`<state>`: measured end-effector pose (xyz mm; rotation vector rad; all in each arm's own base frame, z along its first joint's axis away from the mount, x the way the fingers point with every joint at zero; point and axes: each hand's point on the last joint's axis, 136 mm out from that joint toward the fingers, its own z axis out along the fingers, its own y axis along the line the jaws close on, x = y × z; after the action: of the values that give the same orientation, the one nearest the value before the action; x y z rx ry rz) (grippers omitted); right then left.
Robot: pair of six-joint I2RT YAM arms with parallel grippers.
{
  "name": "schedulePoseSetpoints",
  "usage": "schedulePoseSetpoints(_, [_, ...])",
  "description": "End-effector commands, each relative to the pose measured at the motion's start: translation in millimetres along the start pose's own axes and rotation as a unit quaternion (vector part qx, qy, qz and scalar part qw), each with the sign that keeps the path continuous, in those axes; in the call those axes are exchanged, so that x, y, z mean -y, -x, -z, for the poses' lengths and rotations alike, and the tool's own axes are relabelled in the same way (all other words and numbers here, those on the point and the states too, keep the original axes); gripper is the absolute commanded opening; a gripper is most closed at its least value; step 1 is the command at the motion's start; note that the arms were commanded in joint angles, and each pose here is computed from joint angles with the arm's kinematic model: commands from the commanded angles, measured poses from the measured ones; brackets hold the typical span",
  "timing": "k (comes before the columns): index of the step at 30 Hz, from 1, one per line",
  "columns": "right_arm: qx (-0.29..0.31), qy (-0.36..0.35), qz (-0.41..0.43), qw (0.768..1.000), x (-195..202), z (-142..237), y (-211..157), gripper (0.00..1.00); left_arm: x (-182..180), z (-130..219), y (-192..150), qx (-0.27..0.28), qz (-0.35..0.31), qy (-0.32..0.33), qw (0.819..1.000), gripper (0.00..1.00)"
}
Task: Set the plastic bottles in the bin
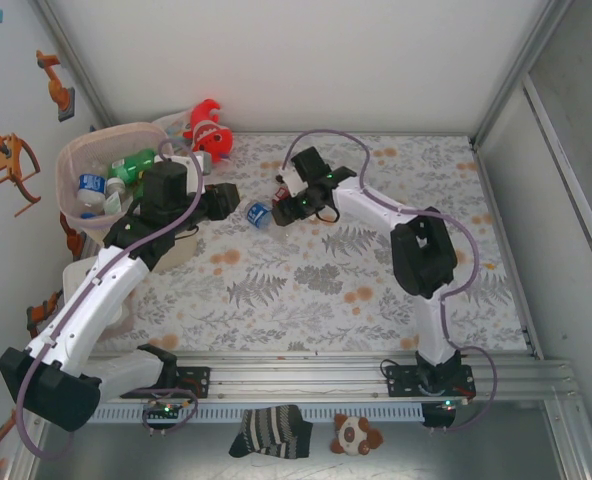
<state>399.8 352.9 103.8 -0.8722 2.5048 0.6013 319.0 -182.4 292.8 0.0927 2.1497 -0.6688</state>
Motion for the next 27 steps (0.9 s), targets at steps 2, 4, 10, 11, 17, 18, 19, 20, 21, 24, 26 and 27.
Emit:
schedulePoseSetpoints(2, [-0.02, -0.002, 0.032, 0.999, -11, -18, -3, 0.73, 4, 12, 8, 0.022, -0.01, -0.005, 1.0, 0.41])
schedulePoseSetpoints(4, [-0.029, -0.014, 0.036, 0.999, -8, -26, -7, 0.74, 1, 15, 9, 0.027, -0.01, 0.003, 1.0, 0.41])
schedulePoseSetpoints(10, [-0.045, -0.026, 0.038, 0.998, 0, -46, -15, 0.75, 2, 19, 12, 0.034, -0.013, 0.004, 0.999, 0.41])
schedulePoseSetpoints(11, [-0.048, -0.024, 0.038, 0.998, 0, -49, -17, 0.75, 2, 19, 12, 0.034, -0.013, 0.004, 0.999, 0.41])
schedulePoseSetpoints(17, [-0.06, -0.021, 0.033, 0.997, 2, -61, -27, 0.72, 3, 17, 13, 0.033, -0.005, 0.003, 0.999, 0.45])
schedulePoseSetpoints(18, [-0.06, -0.02, 0.033, 0.997, 2, -62, -28, 0.72, 2, 17, 14, 0.035, -0.004, 0.005, 0.999, 0.47])
schedulePoseSetpoints(19, [-0.059, -0.019, 0.031, 0.998, 2, -62, -27, 0.7, 2, 17, 14, 0.035, -0.004, 0.007, 0.999, 0.48])
schedulePoseSetpoints(20, [-0.059, -0.017, 0.031, 0.998, 1, -62, -27, 0.69, 1, 18, 15, 0.035, -0.004, 0.01, 0.999, 0.49])
schedulePoseSetpoints(21, [-0.057, -0.015, 0.031, 0.998, 0, -61, -27, 0.68, -1, 19, 15, 0.035, -0.006, 0.015, 0.999, 0.51])
schedulePoseSetpoints(24, [-0.049, -0.011, 0.03, 0.998, -3, -56, -24, 0.62, -2, 22, 17, 0.035, -0.01, 0.023, 0.999, 0.56])
schedulePoseSetpoints(26, [-0.039, -0.009, 0.028, 0.999, -6, -50, -21, 0.59, -5, 24, 18, 0.036, -0.011, 0.032, 0.999, 0.59])
schedulePoseSetpoints(27, [-0.033, -0.007, 0.027, 0.999, -8, -45, -19, 0.58, -7, 25, 19, 0.036, -0.01, 0.037, 0.999, 0.6])
